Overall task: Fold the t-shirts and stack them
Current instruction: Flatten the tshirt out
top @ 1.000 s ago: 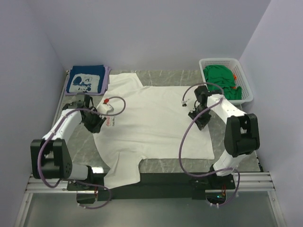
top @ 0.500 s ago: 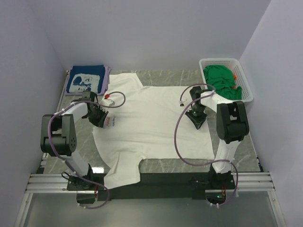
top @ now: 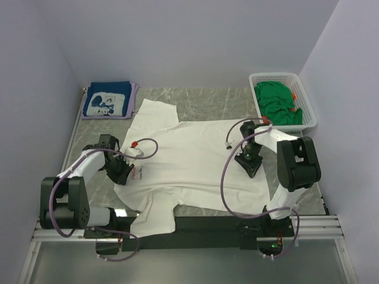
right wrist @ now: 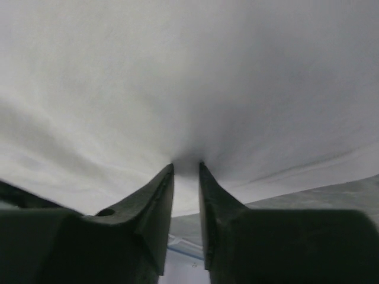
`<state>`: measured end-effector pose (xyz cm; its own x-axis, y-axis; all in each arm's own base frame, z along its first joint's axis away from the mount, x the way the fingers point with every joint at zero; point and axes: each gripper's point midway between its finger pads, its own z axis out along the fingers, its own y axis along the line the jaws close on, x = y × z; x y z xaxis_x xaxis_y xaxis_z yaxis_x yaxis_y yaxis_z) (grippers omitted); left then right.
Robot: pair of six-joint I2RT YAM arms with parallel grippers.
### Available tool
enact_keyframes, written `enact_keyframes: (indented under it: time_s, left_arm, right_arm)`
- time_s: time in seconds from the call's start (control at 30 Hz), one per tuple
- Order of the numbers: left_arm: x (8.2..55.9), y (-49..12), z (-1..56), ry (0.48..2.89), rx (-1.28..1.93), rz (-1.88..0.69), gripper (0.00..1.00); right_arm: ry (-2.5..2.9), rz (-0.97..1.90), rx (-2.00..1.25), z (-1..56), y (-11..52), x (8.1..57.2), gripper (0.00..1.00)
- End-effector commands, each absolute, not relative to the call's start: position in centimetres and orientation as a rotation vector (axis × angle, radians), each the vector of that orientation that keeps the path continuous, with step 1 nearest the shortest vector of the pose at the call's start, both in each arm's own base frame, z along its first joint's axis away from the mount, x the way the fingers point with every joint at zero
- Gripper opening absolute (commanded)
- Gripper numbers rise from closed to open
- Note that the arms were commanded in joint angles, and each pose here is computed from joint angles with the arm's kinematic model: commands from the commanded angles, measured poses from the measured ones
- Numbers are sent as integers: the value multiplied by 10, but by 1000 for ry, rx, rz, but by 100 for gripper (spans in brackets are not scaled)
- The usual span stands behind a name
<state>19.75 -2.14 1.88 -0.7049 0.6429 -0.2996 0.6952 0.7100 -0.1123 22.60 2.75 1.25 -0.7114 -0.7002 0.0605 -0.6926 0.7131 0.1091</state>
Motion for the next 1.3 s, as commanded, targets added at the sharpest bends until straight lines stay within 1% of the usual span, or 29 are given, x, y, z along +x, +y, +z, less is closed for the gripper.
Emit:
enact_keyframes:
  time_s: [0.0, 0.03, 0.07, 0.1, 0.13, 0.17, 0.2, 0.23, 0.27, 0.3, 0.33, 0.37, 0.4, 0.43, 0.47, 0.5, 0.53, 0.6, 0.63, 0.67, 0.8, 1.0, 1.17, 1.27]
  left_arm:
    - [205, -31, 42, 2610, 1091, -384, 31]
    - [228, -35, 61, 2556, 1054, -370, 36]
    - [240, -38, 69, 2532, 1038, -386, 41]
    - [254, -48, 82, 2481, 1006, -436, 43]
    - [282, -52, 108, 2400, 988, -418, 45]
    - [296, -57, 116, 2374, 968, -443, 52]
    - [317, -62, 130, 2325, 918, -451, 55]
    - [341, -65, 154, 2255, 893, -430, 57]
    - [357, -66, 155, 2255, 868, -442, 62]
    - [373, -67, 161, 2234, 841, -435, 64]
    - [401, -67, 171, 2208, 793, -427, 65]
    - [414, -68, 174, 2198, 770, -430, 65]
    - [427, -68, 178, 2198, 719, -437, 66]
    - [452, -66, 183, 2164, 694, -410, 66]
    - [461, -67, 185, 2154, 677, -413, 66]
    - [469, -68, 187, 2147, 650, -422, 65]
    - [485, -68, 190, 2115, 640, -414, 65]
    - [497, -69, 191, 2105, 604, -418, 65]
    - [504, -70, 189, 2103, 597, -422, 65]
    - [511, -69, 189, 2093, 586, -416, 65]
    - [524, -70, 183, 2090, 558, -422, 64]
    - [531, -71, 166, 2102, 558, -412, 64]
    - [534, -70, 154, 2122, 545, -422, 64]
    - [542, -70, 148, 2130, 520, -422, 66]
  right_arm:
    - [-2870, -269, 1209, 44, 46, 240, 34]
    - [-2918, -275, 1195, 53, 49, 252, 37]
    - [-2954, -289, 1190, 61, 52, 265, 39]
    - [-3056, -280, 1175, 79, 55, 294, 44]
    - [-3103, -274, 1168, 88, 56, 309, 45]
    - [-3130, -267, 1151, 91, 56, 323, 46]
    - [-3223, -238, 1163, 109, 57, 352, 50]
    - [-3281, -205, 1105, 115, 53, 367, 51]
    - [-3317, -180, 1085, 113, 51, 386, 53]
    - [-3384, -134, 1077, 127, 49, 408, 58]
    - [-3400, -90, 1018, 118, 41, 422, 58]
    - [-3423, -67, 991, 118, 38, 433, 59]
    - [-3493, -37, 959, 129, 37, 455, 59]
    - [-3483, -33, 905, 112, 31, 467, 59]
    - [-3495, -31, 874, 110, 29, 476, 59]
    - [-3548, -12, 845, 121, 28, 494, 58]
    - [-3533, -41, 784, 102, 29, 502, 58]
    - [-3585, 7, 698, 105, 26, 521, 57]
    - [-3578, 29, 662, 91, 23, 528, 56]
    - [-3599, 89, 634, 91, 18, 536, 56]
    - [-3613, 184, 523, 70, 8, 548, 55]
    - [-3542, 214, 402, 31, -1, 540, 52]
    - [-3474, 97, 347, 7, 7, 524, 52]
    - [-3433, 82, 316, -4, 7, 516, 51]
